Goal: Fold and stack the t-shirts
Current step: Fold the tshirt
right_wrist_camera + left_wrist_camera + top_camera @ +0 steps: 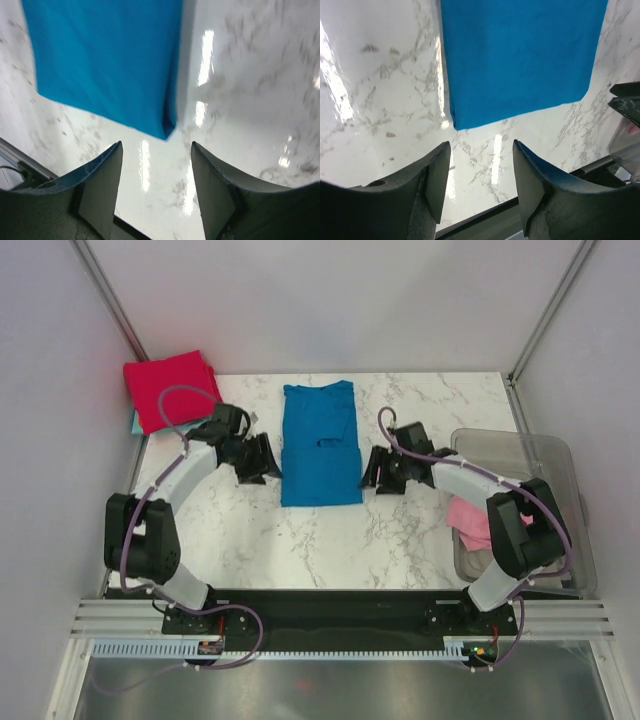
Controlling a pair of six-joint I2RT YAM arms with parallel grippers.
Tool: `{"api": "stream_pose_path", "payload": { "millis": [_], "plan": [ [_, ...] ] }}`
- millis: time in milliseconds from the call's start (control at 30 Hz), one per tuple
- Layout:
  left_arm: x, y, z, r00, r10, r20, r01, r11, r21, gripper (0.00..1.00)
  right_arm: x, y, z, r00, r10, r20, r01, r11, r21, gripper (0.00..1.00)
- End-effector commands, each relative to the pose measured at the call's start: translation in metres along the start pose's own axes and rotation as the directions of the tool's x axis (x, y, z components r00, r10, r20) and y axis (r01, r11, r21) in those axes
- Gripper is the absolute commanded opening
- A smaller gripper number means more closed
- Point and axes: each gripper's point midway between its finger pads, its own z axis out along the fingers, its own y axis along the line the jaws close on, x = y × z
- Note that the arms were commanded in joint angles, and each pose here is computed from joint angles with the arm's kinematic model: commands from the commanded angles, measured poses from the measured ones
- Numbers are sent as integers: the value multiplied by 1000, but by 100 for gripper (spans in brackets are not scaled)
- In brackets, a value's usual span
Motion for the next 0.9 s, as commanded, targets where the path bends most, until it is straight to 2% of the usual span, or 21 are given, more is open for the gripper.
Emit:
{"api": "stream_pose_path", "payload": {
  "millis": [0,33,100,233,433,633,667,733,767,833,867],
  "plan": [
    [3,-17,-8,994,2,114,-18,991,134,59,20,12,-2,999,35,37,-31,994,-103,64],
    [22,-8,-1,996,-13,83,2,991,134,59,25,15,1,999,32,40,-27,992,-125,64],
    [25,-11,-4,992,-12,123,-9,986,166,58,43,7,8,999,51,2,-50,991,-127,62],
    [48,2,4,993,-29,116,9,987,163,57,52,3,19,999,41,-7,-42,991,-128,60],
    [57,9,7,990,-55,130,35,988,151,56,54,-3,32,998,55,4,-54,989,-136,59],
    [61,20,19,988,-95,119,81,990,120,57,62,-11,49,998,65,-26,-68,989,-130,54],
    [62,21,21,988,-102,118,88,989,115,58,64,-14,51,997,65,-31,-68,990,-124,44],
    [65,24,26,988,-109,108,97,989,114,59,66,-18,53,997,63,-34,-66,991,-116,35],
    [67,27,30,988,-121,99,110,988,105,59,69,-21,54,997,61,-39,-65,992,-112,25],
    [70,30,35,987,-130,95,121,988,100,60,71,-23,56,997,60,-42,-65,992,-109,14],
    [72,32,39,986,-143,86,134,986,94,60,73,-24,57,997,57,-48,-61,992,-106,11]
  ]
}}
